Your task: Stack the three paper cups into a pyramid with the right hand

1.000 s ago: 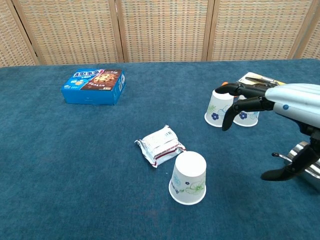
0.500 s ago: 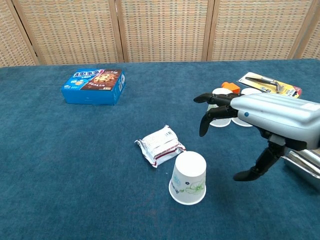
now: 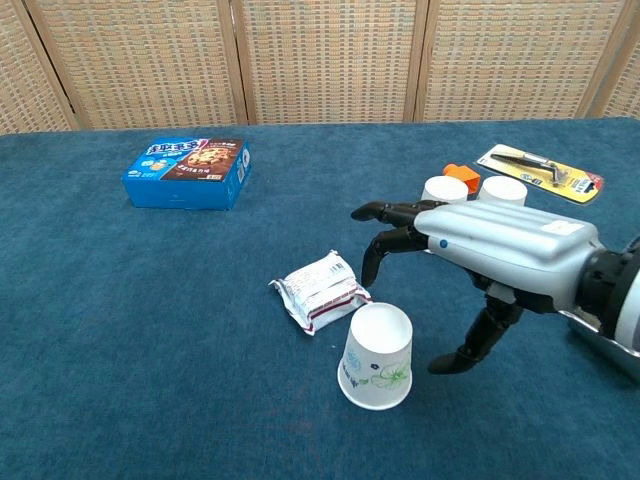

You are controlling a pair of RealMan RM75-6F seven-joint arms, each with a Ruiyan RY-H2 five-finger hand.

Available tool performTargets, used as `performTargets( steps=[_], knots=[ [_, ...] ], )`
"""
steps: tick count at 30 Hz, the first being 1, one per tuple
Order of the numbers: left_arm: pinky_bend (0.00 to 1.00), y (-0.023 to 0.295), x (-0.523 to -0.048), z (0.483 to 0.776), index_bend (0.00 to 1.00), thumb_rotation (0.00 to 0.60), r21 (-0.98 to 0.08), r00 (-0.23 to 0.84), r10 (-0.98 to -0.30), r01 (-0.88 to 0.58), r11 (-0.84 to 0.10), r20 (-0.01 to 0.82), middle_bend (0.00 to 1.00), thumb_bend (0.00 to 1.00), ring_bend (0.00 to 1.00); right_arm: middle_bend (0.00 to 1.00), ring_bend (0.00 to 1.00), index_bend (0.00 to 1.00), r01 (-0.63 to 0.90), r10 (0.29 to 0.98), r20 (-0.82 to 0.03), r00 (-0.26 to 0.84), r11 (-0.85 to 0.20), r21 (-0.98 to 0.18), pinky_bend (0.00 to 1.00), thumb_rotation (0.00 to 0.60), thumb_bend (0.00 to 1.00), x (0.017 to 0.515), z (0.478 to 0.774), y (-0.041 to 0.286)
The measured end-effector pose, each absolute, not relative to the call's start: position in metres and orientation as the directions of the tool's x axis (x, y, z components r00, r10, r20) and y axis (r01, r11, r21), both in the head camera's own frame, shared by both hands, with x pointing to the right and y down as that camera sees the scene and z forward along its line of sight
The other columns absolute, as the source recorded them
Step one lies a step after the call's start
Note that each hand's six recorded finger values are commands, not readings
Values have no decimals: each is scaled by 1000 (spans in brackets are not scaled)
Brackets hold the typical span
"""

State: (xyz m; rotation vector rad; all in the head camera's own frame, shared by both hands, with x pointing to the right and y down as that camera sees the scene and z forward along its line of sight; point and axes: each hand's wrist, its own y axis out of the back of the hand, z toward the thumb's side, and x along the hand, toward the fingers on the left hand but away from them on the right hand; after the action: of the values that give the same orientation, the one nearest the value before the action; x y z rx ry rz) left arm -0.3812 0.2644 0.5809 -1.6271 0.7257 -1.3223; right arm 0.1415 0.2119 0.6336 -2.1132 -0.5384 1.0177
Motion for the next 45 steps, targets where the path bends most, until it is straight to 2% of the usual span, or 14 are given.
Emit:
performTargets(
  steps=[18,34,45],
  knots=[
    [0,264,-382,582,0,600,-896,254,-860,90,-434,442,0,198,0,0,0,349,36,607,-524,597,-673,-739,0,600,59,126,655,213],
    [0,263,-384,582,0,600,-897,249,-862,88,-433,441,0,198,0,19,0,534,53,623,-513,590,-665,-745,0,600,59,124,661,212],
    [0,263,-384,581,0,600,-897,247,-863,87,-433,440,0,199,0,30,0,554,53,623,-511,593,-663,-747,0,600,59,123,658,213]
  ],
)
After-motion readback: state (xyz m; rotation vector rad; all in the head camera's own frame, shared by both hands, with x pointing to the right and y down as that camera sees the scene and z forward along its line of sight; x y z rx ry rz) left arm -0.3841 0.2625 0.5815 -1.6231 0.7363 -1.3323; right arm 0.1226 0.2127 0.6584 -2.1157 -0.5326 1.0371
